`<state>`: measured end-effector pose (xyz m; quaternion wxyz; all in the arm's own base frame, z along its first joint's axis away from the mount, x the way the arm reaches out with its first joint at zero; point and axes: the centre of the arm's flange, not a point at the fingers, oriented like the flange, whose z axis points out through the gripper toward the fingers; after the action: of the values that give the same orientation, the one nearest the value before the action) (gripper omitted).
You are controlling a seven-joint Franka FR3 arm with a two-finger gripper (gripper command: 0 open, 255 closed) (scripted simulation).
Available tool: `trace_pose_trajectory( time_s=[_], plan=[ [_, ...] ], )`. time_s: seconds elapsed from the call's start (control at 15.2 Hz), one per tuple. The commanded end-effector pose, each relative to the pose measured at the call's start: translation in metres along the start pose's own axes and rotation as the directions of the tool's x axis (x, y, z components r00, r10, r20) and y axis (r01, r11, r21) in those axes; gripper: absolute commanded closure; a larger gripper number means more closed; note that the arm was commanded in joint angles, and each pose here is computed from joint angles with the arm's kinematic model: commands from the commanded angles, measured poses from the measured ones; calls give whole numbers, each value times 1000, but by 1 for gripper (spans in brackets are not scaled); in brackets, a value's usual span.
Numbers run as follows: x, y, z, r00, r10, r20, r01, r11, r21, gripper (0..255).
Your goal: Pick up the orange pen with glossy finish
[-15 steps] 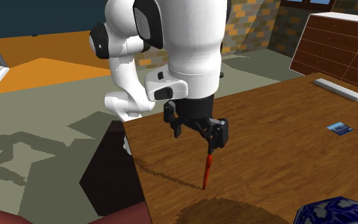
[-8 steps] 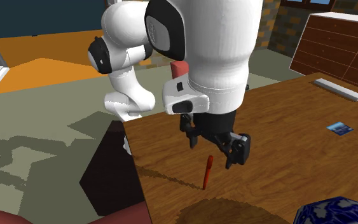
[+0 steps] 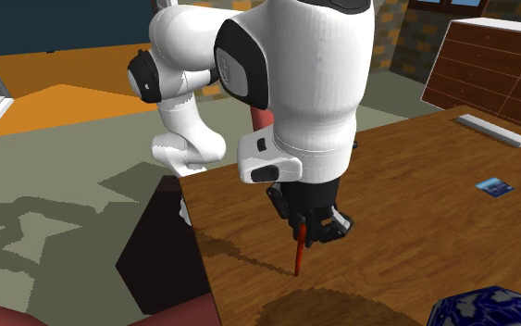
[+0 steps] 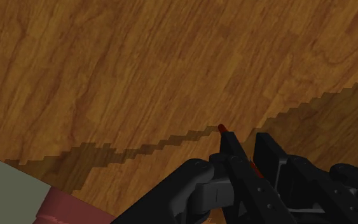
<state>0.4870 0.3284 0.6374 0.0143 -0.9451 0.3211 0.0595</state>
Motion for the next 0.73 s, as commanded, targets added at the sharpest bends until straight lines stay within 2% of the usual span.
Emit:
trace_pose_trajectory(
  time_s=[0.0,0.4,0.66],
  plan=[
    [0,0,0,1000,0,0,0,1000,0,255],
    [0,0,0,1000,0,0,0,1000,0,255],
    [-3,0,-21,1000,0,0,0,1000,0,255]
  ],
)
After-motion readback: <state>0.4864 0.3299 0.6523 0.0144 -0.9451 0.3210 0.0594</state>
